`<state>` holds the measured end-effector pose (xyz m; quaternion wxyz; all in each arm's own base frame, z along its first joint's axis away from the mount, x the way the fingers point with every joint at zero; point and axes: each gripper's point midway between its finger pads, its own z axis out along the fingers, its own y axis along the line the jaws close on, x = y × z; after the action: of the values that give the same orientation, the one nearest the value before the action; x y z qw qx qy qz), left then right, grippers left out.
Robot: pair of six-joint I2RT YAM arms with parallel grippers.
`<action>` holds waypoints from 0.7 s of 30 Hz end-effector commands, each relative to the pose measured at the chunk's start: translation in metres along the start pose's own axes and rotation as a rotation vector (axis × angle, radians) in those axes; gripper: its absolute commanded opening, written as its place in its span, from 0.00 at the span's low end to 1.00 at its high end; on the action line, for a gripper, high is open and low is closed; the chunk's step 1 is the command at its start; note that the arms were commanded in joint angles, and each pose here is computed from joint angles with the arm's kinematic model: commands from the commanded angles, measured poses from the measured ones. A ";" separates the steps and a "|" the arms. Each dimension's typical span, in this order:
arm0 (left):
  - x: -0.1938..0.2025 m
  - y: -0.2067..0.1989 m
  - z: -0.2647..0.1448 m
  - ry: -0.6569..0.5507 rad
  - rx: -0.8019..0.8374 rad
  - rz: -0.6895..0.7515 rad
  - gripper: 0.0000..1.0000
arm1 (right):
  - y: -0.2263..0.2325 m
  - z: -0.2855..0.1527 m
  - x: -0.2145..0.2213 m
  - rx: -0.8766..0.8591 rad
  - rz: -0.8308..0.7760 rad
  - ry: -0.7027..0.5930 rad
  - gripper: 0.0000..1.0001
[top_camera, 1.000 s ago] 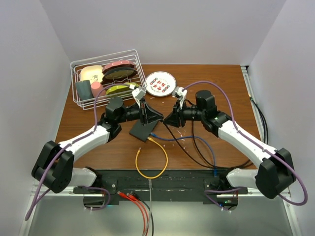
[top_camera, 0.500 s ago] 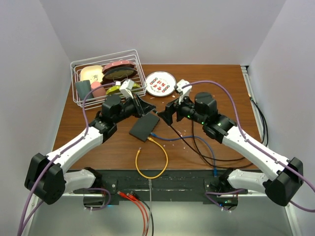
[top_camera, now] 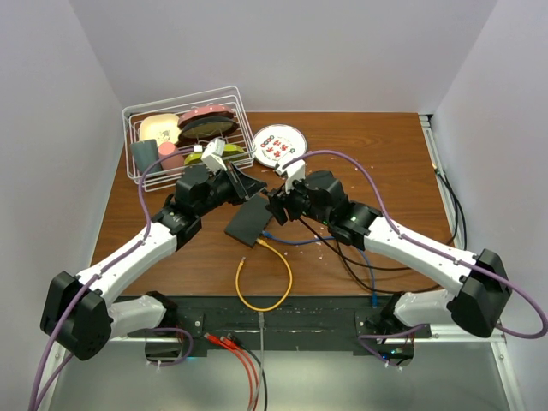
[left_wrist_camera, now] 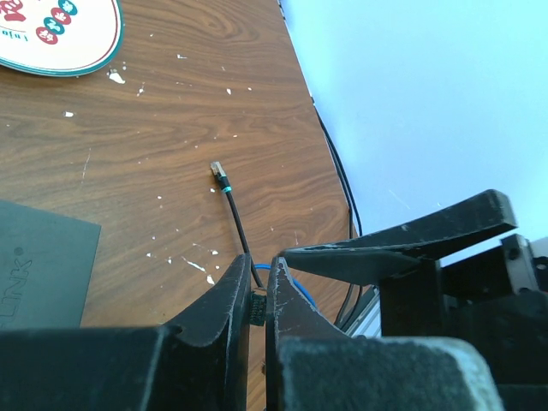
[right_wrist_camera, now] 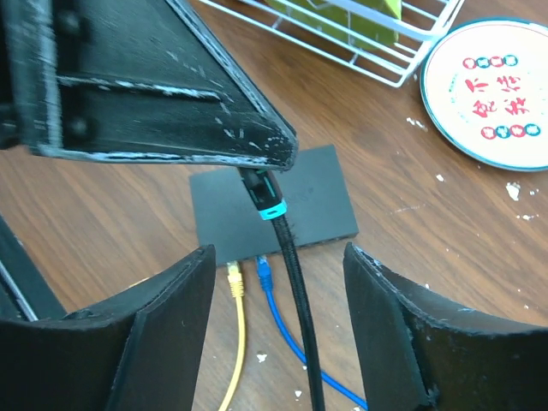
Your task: Insert the plug into the switch port
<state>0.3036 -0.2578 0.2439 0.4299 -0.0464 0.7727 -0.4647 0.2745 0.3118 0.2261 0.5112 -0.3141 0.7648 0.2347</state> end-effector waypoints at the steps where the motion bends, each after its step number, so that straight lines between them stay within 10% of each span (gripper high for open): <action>1: -0.013 -0.018 -0.001 -0.037 0.055 -0.002 0.00 | -0.005 0.000 -0.035 0.038 -0.023 -0.094 0.63; 21: -0.008 -0.017 0.005 -0.017 0.072 0.010 0.00 | -0.006 0.012 -0.038 0.045 -0.038 -0.115 0.29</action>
<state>0.3026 -0.2614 0.2447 0.4267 -0.0384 0.7703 -0.4722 0.2873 0.3166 0.2197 0.5214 -0.3179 0.7618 0.2161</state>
